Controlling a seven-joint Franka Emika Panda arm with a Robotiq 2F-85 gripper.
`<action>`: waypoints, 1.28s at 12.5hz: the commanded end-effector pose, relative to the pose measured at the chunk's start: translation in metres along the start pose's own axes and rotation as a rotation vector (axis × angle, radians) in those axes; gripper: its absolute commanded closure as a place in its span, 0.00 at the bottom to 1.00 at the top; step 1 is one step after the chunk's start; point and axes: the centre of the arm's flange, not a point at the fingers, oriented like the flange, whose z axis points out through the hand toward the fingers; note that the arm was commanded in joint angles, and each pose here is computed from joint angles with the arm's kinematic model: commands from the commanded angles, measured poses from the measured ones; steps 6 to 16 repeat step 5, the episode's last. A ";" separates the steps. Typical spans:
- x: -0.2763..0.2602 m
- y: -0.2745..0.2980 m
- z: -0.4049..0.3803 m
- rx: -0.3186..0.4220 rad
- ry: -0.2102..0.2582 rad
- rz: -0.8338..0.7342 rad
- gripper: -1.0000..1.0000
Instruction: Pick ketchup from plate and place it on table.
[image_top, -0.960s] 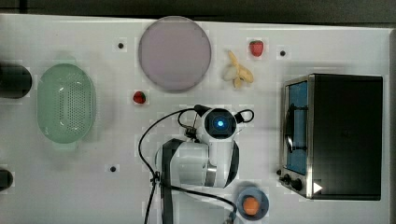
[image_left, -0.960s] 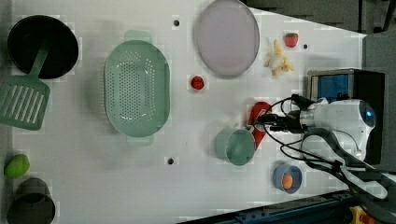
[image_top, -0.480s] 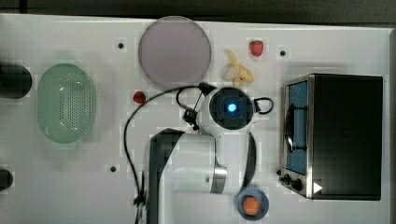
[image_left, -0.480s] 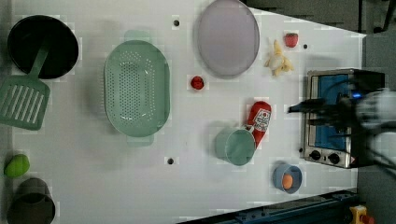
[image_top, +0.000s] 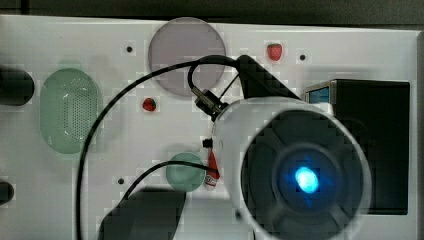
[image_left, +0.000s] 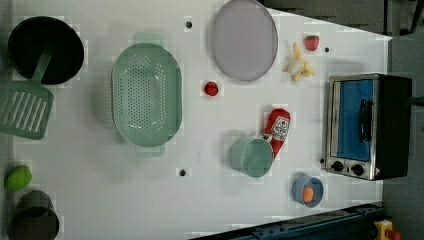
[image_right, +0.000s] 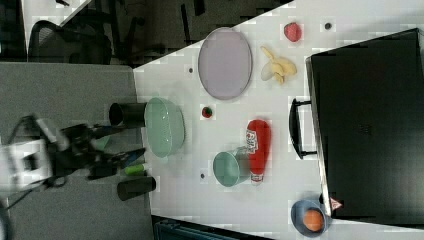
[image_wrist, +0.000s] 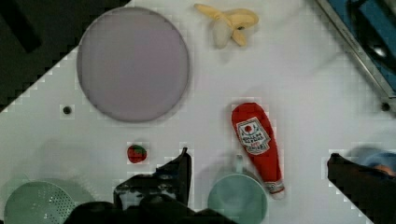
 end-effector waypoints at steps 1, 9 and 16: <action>0.004 -0.007 0.036 -0.117 -0.071 0.063 0.00; 0.002 -0.007 0.031 -0.123 -0.079 0.062 0.00; 0.002 -0.007 0.031 -0.123 -0.079 0.062 0.00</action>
